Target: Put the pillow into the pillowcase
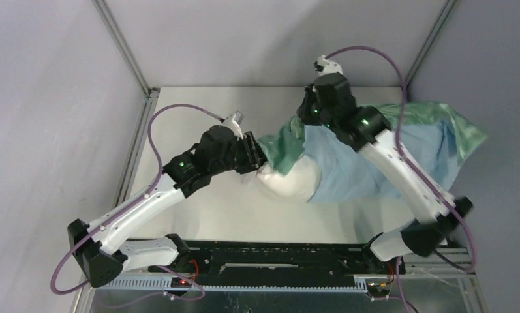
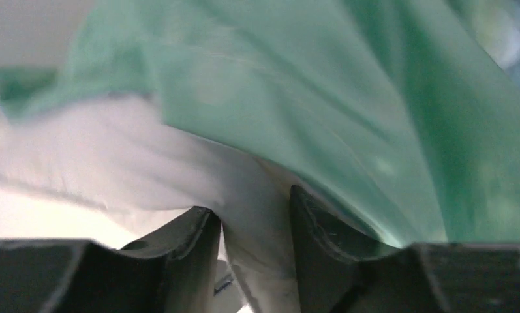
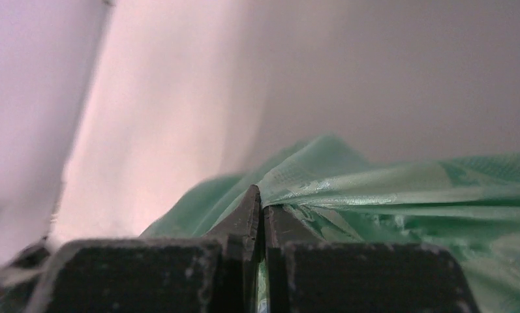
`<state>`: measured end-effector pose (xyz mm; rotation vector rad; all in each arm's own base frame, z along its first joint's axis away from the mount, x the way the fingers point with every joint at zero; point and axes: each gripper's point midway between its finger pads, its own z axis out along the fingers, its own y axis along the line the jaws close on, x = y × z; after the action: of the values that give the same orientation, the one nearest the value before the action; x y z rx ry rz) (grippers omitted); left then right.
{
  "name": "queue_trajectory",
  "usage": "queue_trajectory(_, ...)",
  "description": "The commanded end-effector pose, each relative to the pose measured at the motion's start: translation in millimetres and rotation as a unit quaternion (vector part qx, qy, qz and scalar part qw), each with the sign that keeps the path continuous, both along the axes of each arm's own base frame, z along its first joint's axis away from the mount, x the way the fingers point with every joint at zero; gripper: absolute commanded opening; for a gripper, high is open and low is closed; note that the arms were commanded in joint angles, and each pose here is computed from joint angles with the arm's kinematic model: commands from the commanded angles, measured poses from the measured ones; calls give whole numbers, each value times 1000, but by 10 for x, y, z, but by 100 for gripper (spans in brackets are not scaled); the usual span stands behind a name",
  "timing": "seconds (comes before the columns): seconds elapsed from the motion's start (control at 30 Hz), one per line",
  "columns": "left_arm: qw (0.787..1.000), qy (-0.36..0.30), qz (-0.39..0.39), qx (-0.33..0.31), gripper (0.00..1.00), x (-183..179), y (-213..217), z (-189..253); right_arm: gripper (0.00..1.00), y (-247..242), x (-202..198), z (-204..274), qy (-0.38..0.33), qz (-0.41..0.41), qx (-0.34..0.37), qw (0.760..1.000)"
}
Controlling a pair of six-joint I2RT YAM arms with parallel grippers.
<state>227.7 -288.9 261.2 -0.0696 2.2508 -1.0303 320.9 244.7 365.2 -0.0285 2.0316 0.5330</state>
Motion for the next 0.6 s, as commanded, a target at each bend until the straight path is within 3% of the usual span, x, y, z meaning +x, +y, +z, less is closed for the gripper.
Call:
queue_trajectory(0.0,987,-24,-92,-127,53,-421,-206,625,0,335,454,-881,103,41,-17,994)
queue_trajectory(0.1,989,-29,-87,-119,71,-426,-131,596,0,329,695,-1370,151,30,-34,987)
queue_trajectory(0.2,994,-33,-62,-79,82,-326,34,444,1,341,806,-1564,162,24,-40,986)
queue_trajectory(0.4,999,-45,6,-18,91,-194,532,160,48,369,781,-1215,118,33,-38,992)
queue_trajectory(0.47,998,-52,19,-3,93,-223,648,122,58,366,737,-1004,94,34,-52,994)
queue_trajectory(0.57,999,-48,7,-7,94,-320,660,58,65,332,661,-704,62,36,-75,995)
